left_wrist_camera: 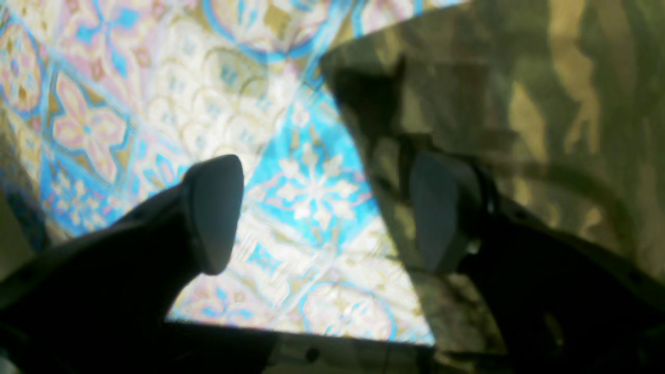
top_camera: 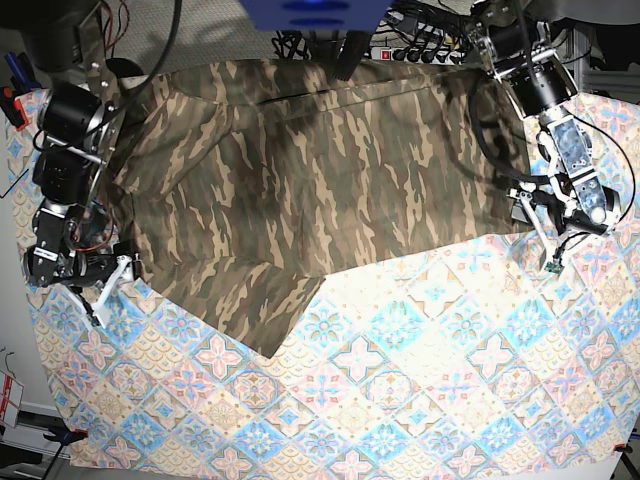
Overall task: Fold the T-shirt properly
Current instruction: 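Pull the held shirt corners apart with both grippers to flatten it, then drag the shirt away from the robot with both grippers, spreading it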
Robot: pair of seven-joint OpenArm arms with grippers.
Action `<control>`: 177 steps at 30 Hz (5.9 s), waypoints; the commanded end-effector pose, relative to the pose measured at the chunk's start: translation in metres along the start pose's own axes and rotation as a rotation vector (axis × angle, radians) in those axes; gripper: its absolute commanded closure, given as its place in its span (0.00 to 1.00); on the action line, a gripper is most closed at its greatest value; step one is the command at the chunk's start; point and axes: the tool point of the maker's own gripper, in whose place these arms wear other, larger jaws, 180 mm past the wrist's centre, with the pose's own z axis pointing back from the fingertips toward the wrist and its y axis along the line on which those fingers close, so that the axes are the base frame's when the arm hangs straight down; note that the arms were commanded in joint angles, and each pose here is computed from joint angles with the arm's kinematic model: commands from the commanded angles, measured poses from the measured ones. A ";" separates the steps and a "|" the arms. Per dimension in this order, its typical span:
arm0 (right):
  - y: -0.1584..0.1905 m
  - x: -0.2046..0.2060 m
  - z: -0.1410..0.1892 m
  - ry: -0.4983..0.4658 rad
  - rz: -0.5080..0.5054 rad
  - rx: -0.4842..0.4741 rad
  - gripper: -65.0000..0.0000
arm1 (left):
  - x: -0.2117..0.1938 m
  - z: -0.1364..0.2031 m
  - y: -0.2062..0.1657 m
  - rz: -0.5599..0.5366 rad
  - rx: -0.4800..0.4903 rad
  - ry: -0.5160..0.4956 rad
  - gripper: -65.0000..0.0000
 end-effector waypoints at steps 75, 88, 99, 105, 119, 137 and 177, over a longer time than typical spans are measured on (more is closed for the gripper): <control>0.043 -0.005 -0.019 0.003 -0.007 0.080 0.36 | -0.027 0.037 0.039 -0.140 0.178 0.042 0.24; 0.050 -0.003 -0.022 0.013 0.041 0.085 0.36 | -0.034 -0.009 0.050 -0.047 0.120 0.073 0.24; 0.051 -0.005 -0.022 0.016 0.040 0.086 0.36 | -0.015 -0.026 0.036 -0.019 0.050 0.055 0.24; 0.051 -0.006 -0.022 0.018 0.040 0.086 0.36 | -0.014 -0.051 0.002 0.009 -0.063 0.056 0.24; 0.051 -0.006 -0.022 0.022 0.043 0.084 0.37 | -0.027 -0.082 -0.084 -0.016 -0.259 0.092 0.29; 0.044 -0.004 -0.022 0.019 0.015 0.053 0.95 | -0.019 -0.095 -0.127 0.011 -0.376 0.087 0.97; -0.005 0.081 -0.013 -0.154 -0.196 -0.066 0.95 | 0.167 -0.048 -0.106 0.019 -0.392 -0.233 0.97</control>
